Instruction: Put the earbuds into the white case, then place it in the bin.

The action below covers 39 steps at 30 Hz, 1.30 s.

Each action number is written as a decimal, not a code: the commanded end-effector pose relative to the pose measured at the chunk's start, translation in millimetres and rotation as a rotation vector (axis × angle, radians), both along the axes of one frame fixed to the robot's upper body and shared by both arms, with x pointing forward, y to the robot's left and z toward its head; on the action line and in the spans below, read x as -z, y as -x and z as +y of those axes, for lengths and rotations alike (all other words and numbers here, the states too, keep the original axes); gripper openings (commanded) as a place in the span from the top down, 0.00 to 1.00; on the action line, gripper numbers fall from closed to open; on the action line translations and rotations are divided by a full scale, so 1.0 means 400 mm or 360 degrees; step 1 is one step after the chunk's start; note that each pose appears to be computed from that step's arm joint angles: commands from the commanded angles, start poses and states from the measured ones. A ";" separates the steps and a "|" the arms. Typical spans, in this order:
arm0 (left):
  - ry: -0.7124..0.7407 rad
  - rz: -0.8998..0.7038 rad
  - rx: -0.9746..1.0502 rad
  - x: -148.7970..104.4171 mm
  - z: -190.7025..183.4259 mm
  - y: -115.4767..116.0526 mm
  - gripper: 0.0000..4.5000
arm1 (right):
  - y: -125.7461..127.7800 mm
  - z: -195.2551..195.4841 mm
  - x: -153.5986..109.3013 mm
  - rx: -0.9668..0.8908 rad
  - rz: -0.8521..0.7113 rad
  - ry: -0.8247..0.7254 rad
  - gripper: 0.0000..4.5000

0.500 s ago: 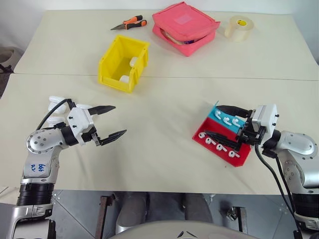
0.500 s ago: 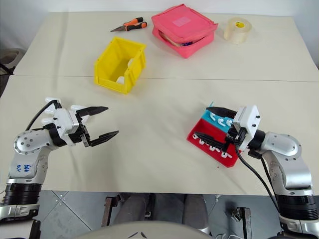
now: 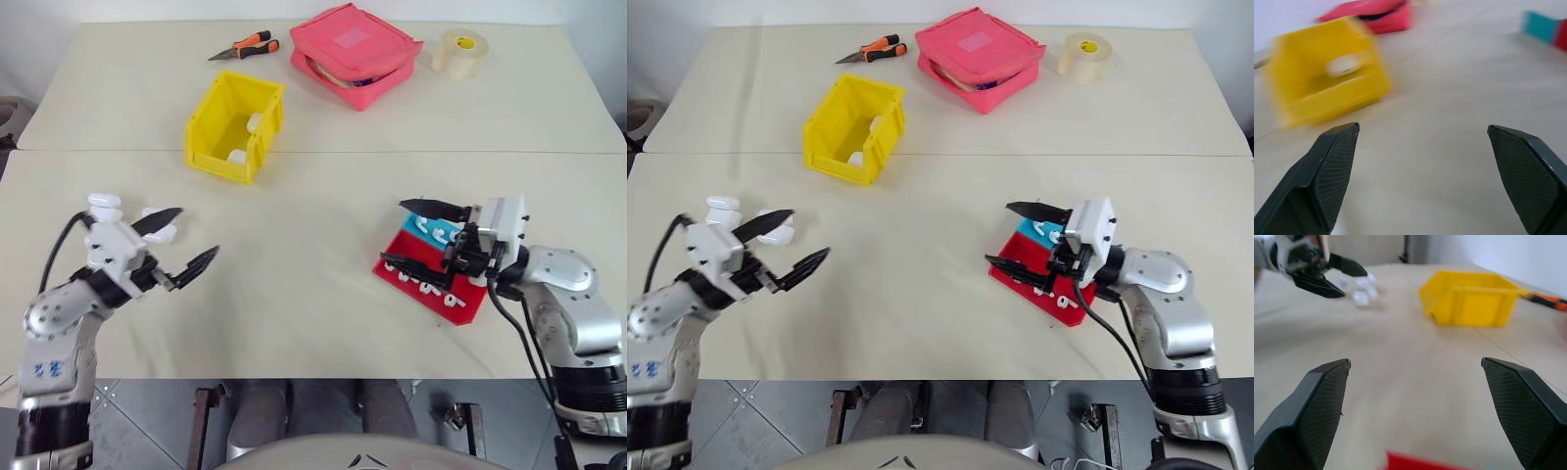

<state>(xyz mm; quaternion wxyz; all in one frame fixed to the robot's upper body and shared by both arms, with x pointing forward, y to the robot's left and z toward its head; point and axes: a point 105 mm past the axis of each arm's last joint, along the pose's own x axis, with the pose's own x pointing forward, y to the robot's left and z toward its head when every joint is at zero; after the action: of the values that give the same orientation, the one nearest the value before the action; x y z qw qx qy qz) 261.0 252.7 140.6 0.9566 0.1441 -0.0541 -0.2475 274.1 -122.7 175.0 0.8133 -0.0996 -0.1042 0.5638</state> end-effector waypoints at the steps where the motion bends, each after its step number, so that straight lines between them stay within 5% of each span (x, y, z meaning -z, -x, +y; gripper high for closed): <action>1: 0.0052 -0.0081 -0.0371 -0.016 0.063 0.051 0.01 | 0.021 0.054 -0.035 -0.0162 -0.0147 -0.0040 0.00; 10: 0.0254 0.0100 -0.0971 0.046 0.134 0.124 0.01 | 0.020 0.102 -0.055 -0.0259 -0.0332 -0.0141 0.00; 24: 0.0155 0.0755 -0.1144 -0.061 0.203 0.089 0.01 | 0.006 0.061 -0.037 -0.0281 -0.0089 -0.0075 0.00; 30: 0.0144 0.1163 -0.1200 -0.041 0.216 0.056 0.01 | 0.014 0.069 -0.038 -0.0278 -0.0086 -0.0092 0.00; 39: 0.0141 0.1232 -0.1230 -0.019 0.212 -0.004 0.01 | 0.029 0.069 -0.035 -0.0215 -0.0096 -0.0113 0.00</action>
<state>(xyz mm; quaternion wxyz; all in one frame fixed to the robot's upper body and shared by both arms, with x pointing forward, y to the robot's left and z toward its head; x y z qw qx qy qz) 261.1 331.3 145.1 0.9321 0.0045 0.3549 0.0728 267.0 -95.7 178.3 0.7750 -0.0778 -0.1314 0.6132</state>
